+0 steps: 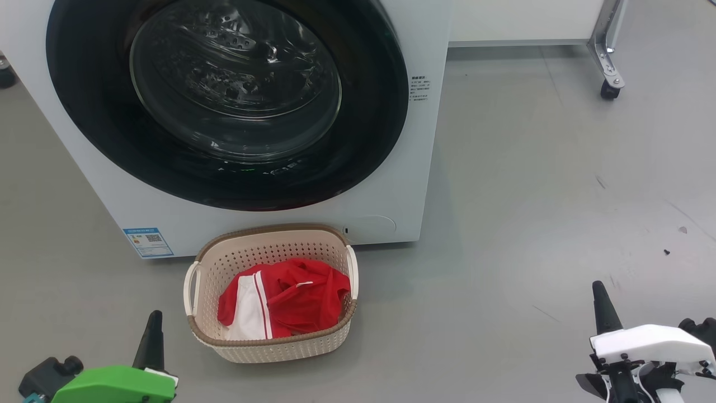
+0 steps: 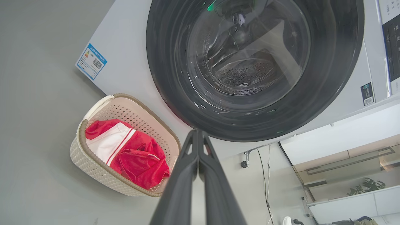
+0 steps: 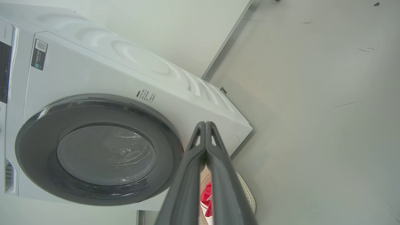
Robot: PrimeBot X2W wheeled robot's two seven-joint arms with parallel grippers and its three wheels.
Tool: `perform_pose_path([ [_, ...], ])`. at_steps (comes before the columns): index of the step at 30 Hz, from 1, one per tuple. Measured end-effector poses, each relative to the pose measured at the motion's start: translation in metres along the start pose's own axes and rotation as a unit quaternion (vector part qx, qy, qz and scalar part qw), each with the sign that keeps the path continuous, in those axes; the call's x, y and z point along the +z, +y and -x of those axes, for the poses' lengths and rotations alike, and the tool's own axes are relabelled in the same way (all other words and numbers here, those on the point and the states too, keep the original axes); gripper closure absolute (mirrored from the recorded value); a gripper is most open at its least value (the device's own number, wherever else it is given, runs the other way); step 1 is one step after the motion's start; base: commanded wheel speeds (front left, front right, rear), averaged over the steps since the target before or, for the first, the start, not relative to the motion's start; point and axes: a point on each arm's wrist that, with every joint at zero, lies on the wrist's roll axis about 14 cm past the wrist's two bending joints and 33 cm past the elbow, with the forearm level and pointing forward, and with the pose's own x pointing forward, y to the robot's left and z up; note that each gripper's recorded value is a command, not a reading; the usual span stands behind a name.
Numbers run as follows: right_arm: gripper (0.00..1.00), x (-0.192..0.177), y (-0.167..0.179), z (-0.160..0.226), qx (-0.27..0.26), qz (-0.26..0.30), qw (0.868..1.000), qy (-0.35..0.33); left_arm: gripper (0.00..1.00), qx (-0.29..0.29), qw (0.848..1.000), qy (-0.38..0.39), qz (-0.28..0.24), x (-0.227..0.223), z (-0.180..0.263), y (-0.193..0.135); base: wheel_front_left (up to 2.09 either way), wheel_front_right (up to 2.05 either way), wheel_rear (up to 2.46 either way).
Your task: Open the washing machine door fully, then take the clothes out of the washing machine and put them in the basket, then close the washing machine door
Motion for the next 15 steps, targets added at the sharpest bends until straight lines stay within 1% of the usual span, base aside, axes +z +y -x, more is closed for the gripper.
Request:
perform_pose_path([
  [15, 1.00, 0.012, 0.004, -0.006, 0.009, -0.093, 0.996, -0.006, 1.00, -0.008, 0.995, -0.003, 0.095, 0.008, -0.005, -0.002, 0.00, 0.00, 0.00],
])
